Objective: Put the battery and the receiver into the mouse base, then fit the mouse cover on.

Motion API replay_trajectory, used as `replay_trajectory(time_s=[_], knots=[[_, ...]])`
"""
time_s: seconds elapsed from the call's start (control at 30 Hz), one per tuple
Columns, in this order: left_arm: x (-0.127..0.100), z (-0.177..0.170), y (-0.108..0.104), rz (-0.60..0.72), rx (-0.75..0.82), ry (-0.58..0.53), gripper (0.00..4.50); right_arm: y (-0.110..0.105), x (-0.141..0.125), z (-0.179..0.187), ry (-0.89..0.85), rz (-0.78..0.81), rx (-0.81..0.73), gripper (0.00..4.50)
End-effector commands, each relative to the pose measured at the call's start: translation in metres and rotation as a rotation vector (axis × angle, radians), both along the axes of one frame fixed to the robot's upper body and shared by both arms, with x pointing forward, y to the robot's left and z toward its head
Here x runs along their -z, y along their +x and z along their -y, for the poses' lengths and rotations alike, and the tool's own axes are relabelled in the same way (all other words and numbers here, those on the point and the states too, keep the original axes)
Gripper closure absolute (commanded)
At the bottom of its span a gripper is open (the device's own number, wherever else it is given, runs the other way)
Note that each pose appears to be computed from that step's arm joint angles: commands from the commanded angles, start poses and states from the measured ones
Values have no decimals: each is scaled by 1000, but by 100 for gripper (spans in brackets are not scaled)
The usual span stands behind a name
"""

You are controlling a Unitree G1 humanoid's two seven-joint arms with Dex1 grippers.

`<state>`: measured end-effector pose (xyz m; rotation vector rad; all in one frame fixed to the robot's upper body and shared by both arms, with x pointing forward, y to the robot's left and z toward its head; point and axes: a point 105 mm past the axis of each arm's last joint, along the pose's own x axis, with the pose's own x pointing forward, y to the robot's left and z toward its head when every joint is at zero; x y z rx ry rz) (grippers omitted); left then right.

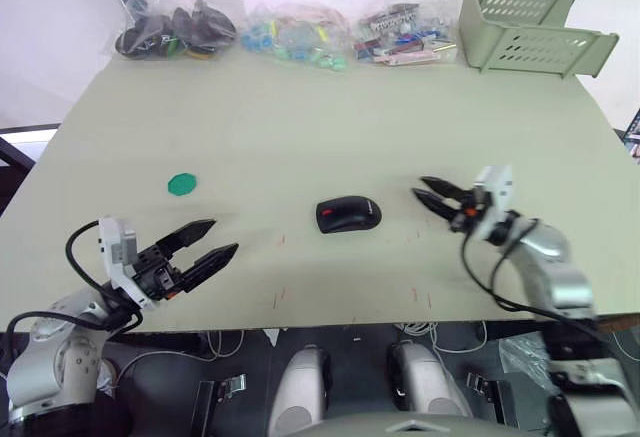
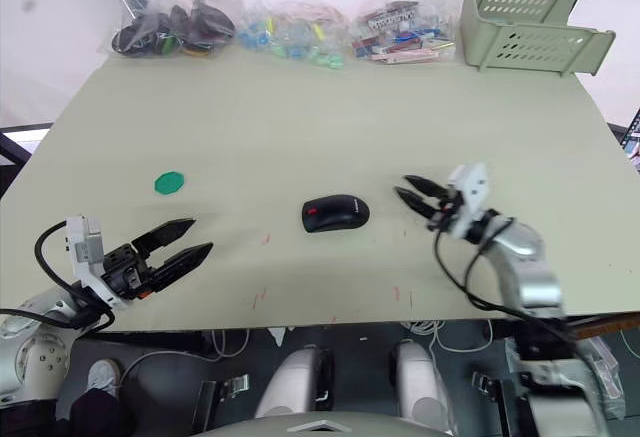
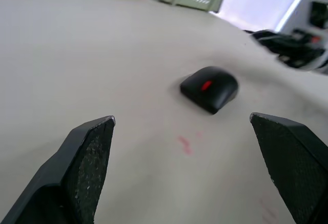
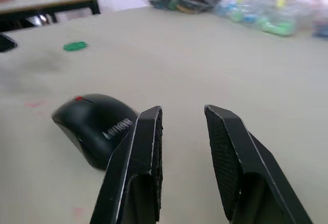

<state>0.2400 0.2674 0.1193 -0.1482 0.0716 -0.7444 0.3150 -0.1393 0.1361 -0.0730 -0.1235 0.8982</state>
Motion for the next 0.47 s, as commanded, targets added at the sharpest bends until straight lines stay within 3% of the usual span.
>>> replay_trajectory(time_s=[0.03,0.1,0.27,0.47], knots=[[-6,-8,-3,21,-73,24,0,-23,-7,20,9,-39,-2,289],[1,-11,-8,-9,-100,34,0,-37,-1,40,-39,-88,27,231],[10,-23,-21,-48,-157,47,0,-64,2,70,-104,-156,91,2],[14,-26,-25,-74,-178,56,0,-76,9,84,-139,-198,131,2]])
